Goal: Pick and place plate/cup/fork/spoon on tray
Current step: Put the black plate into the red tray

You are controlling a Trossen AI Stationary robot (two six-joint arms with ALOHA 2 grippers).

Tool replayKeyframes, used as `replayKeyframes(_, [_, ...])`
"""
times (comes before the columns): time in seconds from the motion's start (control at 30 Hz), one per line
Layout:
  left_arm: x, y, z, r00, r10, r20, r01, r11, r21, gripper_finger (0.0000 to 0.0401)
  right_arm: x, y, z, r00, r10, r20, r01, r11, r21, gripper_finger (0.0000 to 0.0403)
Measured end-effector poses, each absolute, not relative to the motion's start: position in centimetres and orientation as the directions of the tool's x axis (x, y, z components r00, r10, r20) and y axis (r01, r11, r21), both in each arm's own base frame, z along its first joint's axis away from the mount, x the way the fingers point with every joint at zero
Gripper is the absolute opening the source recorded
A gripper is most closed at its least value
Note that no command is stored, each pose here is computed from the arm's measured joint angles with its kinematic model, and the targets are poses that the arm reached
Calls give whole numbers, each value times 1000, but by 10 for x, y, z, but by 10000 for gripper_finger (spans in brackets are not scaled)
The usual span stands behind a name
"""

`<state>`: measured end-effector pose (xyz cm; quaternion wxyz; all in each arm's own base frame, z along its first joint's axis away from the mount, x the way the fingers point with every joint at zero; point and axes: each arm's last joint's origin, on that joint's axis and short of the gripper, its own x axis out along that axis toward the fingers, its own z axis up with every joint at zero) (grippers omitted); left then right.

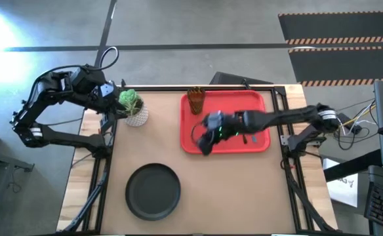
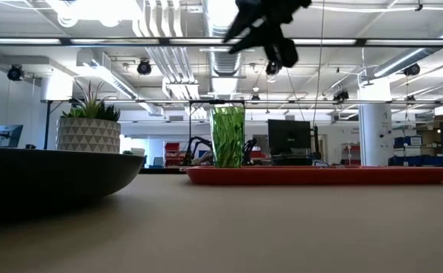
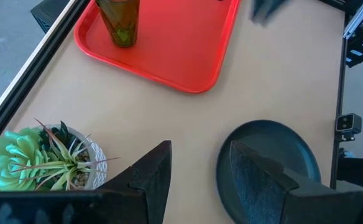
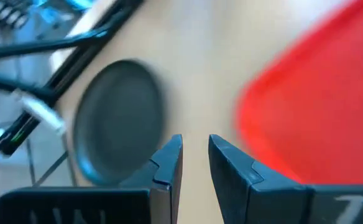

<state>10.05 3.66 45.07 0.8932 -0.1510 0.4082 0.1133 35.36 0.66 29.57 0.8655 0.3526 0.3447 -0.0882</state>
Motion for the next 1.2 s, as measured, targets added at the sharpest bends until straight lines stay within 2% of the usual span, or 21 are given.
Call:
replayKeyframes(0.1, [102,37,450,638,78,-766,-327,928,-177,147,376,34,284,743,145,-654,338,762,553,68])
replayKeyframes(0.23, [104,38,450,634,76,-770,-327,928,-178,147,402,55,255,671,195,-715,331,785,524,75])
replayKeyframes(0.4, [105,39,449,630,74,-773,-328,928,-178,147,434,64,211,545,303,-782,337,775,535,114])
replayKeyframes(0.57, [105,38,449,631,74,-772,-327,928,-178,147,460,71,179,469,406,-784,320,750,579,157])
replayKeyframes(0.73, [104,38,450,633,75,-771,-328,928,-178,147,484,77,171,463,477,-747,247,739,626,178])
replayKeyframes(0.93, [103,38,450,634,75,-770,-327,928,-179,147,504,81,176,492,495,-717,186,744,642,178])
replayKeyframes(1.2, [102,37,450,631,73,-772,-327,928,-179,147,503,82,182,416,485,-770,203,775,598,180])
